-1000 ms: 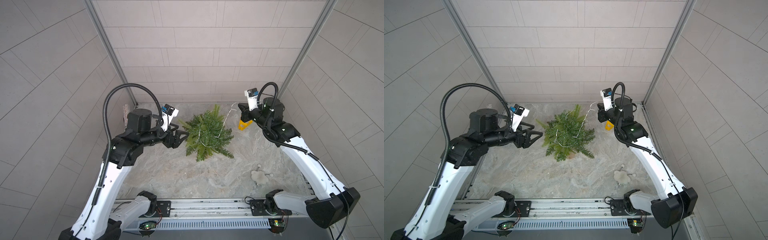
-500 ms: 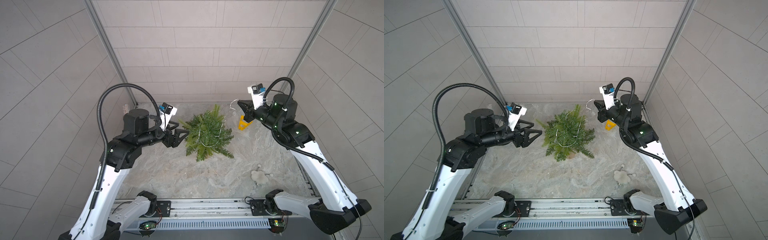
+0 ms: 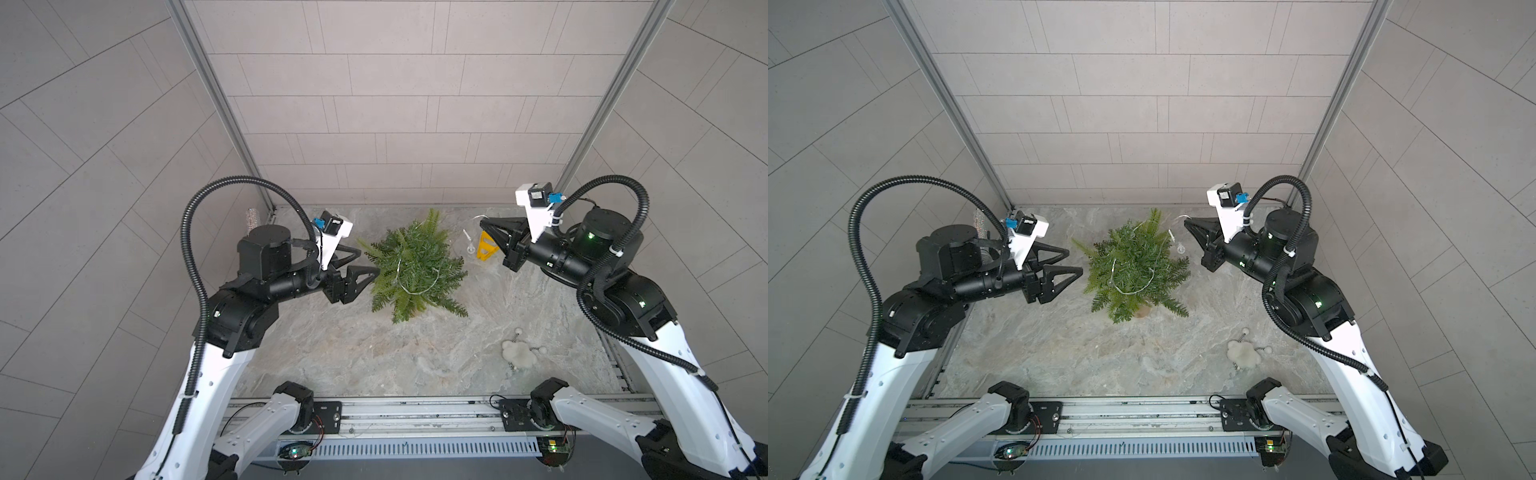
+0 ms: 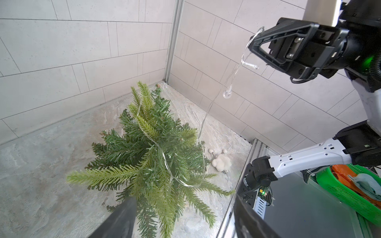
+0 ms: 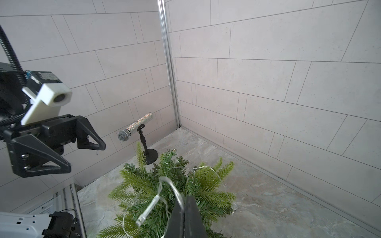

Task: Remove string lights from the small christmas tree
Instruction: Remove the light string from the Christmas tree.

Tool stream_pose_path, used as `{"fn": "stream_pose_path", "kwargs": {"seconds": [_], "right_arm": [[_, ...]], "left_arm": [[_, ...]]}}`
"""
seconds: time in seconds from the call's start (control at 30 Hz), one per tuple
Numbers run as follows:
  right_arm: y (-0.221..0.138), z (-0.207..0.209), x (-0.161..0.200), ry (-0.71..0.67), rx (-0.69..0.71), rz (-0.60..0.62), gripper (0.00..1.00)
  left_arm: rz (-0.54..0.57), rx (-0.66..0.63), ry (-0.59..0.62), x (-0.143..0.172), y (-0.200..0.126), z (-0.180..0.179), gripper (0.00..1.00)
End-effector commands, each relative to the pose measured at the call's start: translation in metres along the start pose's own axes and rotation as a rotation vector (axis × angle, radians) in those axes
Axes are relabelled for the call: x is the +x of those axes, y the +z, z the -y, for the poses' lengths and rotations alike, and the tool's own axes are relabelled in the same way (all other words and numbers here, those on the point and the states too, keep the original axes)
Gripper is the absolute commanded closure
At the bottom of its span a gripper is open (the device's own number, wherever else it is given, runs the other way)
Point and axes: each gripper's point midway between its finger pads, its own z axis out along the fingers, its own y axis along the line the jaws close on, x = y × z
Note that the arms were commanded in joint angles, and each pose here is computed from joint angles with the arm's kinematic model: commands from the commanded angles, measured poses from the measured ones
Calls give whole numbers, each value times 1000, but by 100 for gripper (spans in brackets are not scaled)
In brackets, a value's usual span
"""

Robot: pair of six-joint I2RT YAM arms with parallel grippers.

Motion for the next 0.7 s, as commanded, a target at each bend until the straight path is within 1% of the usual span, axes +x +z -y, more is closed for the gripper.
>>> {"fn": "stream_pose_path", "kwargs": {"seconds": [0.0,0.23,0.33,0.53,0.67], "right_arm": [[-11,-17,-18,24,-63,41,100],[-10,-54,-37,34,-242,71,100],[-2,-69,-40,23,-299,67,100],[21,-96,-53,0,-395,79,100],[38,-103,-66,-1,-421,98,100]], "left_arm": [[17,28,22,-1,-1,6,22],[41,60,78,2,-7,16,22],[52,92,118,4,-7,21,22],[45,168,151,5,3,26,19],[98,204,139,-10,12,27,17]]}}
